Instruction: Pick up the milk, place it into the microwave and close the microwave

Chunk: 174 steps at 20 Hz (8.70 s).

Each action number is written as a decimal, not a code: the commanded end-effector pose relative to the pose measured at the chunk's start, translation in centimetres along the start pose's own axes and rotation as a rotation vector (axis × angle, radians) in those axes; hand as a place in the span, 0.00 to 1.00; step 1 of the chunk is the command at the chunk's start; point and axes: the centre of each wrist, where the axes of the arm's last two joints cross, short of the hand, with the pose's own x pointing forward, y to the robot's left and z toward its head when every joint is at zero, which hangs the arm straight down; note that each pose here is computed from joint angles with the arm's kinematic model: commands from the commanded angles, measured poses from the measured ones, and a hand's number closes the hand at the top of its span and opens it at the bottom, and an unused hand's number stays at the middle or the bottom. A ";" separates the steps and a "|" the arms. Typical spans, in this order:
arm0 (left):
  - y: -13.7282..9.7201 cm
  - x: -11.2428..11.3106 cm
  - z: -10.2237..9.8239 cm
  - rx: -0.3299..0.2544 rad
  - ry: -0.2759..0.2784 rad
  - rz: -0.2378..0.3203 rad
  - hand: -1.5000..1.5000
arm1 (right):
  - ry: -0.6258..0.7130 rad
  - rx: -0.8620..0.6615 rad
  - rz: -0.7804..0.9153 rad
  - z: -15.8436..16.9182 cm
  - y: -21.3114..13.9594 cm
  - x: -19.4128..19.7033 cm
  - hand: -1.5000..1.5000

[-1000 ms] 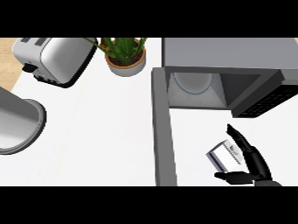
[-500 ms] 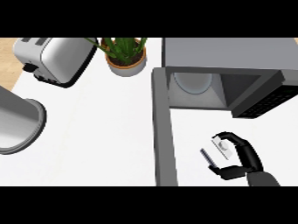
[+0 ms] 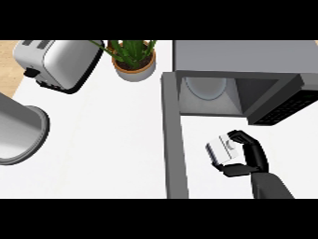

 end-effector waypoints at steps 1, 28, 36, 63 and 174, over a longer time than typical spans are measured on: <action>-0.5 1.0 -1.0 -0.049 -0.072 0.008 0.00 | -0.112 -0.012 -0.024 -1.1 0.8 0.3 1.00; 0.9 0.4 -1.6 -0.064 -0.028 0.025 0.00 | -0.099 -0.018 0.175 -17.3 -0.3 11.2 1.00; 0.9 0.5 -2.9 -0.103 -0.057 0.032 0.00 | -0.114 -0.115 0.415 -19.7 -2.7 14.4 1.00; 2.0 0.4 -5.7 -0.166 -0.066 0.021 0.00 | -0.097 -0.349 0.496 -20.2 -7.4 16.8 1.00; -20.8 -23.8 -14.0 -0.857 0.181 -0.144 1.00 | -0.132 -0.012 -0.166 12.6 -9.3 9.9 0.00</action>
